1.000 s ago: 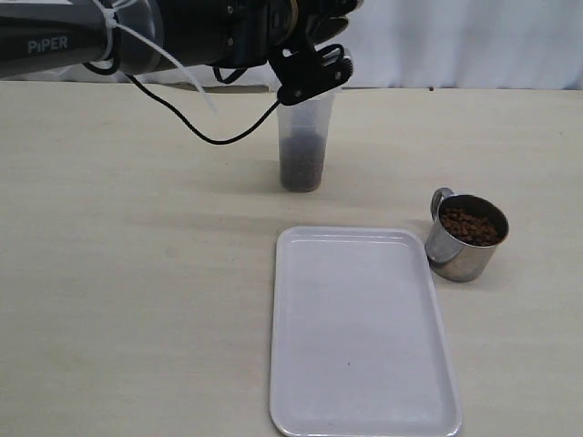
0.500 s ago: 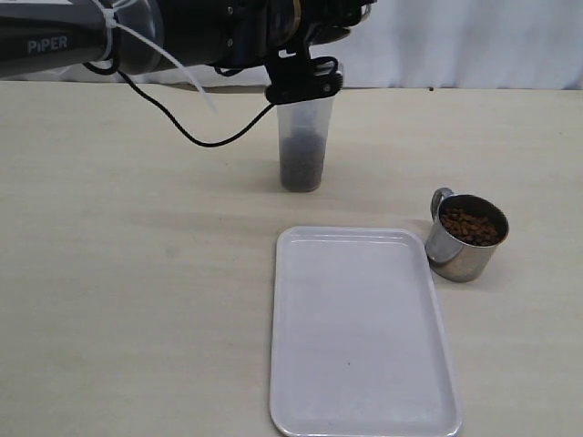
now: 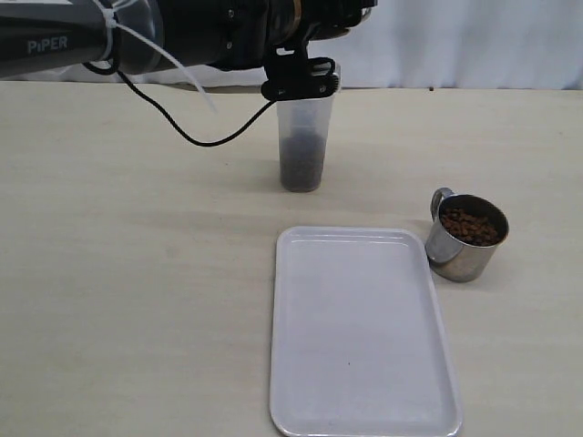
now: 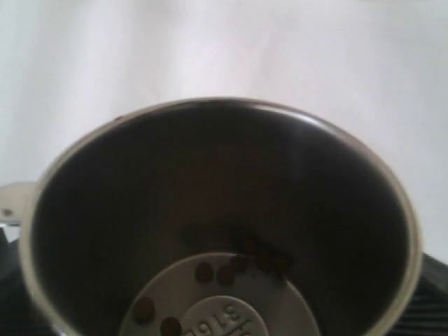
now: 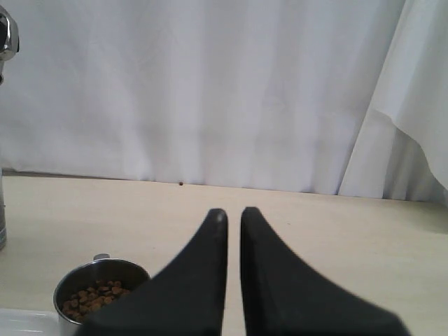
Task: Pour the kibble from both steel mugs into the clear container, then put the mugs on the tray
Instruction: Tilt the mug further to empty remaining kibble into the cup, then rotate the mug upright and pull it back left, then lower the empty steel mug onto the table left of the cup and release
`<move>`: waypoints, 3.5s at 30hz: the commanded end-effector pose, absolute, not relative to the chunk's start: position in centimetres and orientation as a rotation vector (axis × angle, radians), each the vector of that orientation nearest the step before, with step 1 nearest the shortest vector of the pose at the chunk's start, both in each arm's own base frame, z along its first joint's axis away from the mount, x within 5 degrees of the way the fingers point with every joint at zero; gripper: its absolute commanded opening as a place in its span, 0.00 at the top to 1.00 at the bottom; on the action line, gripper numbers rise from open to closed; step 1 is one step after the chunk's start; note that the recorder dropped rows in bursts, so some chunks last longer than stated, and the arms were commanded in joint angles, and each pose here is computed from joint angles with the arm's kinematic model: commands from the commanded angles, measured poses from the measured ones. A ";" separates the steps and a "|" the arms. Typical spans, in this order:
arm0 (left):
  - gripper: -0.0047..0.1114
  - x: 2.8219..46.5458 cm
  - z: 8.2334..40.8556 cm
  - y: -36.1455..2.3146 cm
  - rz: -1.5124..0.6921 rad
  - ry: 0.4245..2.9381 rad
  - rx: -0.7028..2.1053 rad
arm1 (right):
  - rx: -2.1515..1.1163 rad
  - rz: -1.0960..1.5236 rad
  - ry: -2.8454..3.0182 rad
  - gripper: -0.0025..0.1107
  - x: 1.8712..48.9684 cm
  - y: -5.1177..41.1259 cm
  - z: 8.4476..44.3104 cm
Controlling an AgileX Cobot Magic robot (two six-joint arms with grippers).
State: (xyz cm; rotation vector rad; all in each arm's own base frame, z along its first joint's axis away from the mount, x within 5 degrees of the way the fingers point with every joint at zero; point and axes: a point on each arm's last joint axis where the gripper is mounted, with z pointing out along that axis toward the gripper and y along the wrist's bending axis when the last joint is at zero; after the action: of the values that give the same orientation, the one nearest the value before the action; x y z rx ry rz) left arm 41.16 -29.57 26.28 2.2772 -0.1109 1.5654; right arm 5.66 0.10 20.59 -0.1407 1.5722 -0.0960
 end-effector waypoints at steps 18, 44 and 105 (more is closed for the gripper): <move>0.96 41.2 27.2 -28.3 1.347 0.509 2.146 | -0.145 -0.097 1.578 0.93 5.6 0.1 20.4; 0.96 41.1 28.7 -12.3 -0.034 2.008 0.815 | -0.145 -0.097 1.578 0.93 5.6 0.1 20.4; 0.96 31.0 6.1 -13.1 -0.411 1.969 0.712 | -0.145 -0.097 1.578 0.93 5.6 0.1 20.4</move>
State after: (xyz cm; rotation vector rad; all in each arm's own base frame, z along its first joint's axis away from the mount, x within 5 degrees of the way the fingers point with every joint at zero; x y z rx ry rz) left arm 30.81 -13.00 6.46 0.7038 1.9700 -0.4081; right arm 5.66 0.10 20.59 -0.1407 1.5722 -0.0960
